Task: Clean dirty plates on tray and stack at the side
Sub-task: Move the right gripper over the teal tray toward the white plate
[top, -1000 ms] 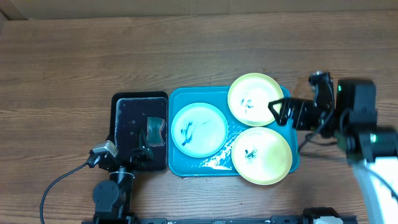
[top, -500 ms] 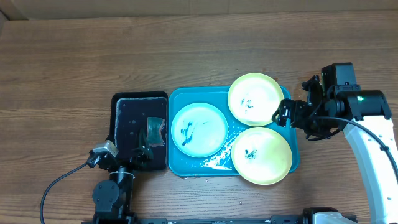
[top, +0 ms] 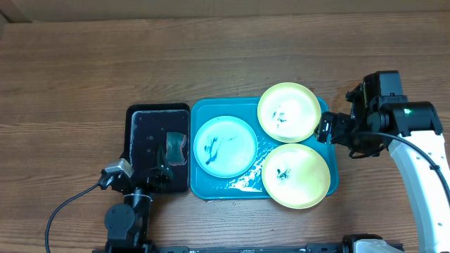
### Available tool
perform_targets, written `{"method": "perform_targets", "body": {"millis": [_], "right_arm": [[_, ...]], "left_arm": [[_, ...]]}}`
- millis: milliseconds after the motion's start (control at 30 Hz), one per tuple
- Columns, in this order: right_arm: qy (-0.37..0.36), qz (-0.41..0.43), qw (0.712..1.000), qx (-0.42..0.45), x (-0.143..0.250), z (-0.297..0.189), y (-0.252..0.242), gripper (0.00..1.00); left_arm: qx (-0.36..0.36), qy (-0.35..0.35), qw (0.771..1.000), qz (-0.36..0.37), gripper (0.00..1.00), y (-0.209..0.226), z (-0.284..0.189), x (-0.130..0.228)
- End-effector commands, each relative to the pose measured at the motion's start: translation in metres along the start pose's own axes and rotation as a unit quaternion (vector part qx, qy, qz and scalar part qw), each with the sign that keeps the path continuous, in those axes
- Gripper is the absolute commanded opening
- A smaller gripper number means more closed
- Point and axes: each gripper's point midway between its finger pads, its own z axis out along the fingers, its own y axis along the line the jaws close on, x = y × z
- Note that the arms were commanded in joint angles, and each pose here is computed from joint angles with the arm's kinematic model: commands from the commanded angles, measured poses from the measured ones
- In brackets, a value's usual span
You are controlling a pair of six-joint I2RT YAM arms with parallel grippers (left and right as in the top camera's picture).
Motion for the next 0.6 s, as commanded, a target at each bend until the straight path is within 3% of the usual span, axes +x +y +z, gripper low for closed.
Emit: {"method": "perform_targets", "body": {"millis": [0,400,567], "right_arm": [[-0.018,-0.003,1.0,-0.011,-0.007,-0.01,0.006,1.0],[-0.014,-0.009,0.996,-0.085,-0.007,-0.012,0.031,1.0],[-0.016,-0.024,0.996,-0.081,-0.007,-0.011,0.037,1.0]], "left_arm": [[0.0,-0.005,1.0,0.011,1.0,0.001,0.0,-0.002],[0.0,-0.035,0.999,0.01,0.99,-0.001,-0.001,-0.016],[0.065,0.006,0.997,0.045,1.0,-0.026,-0.005,-0.007]]}}
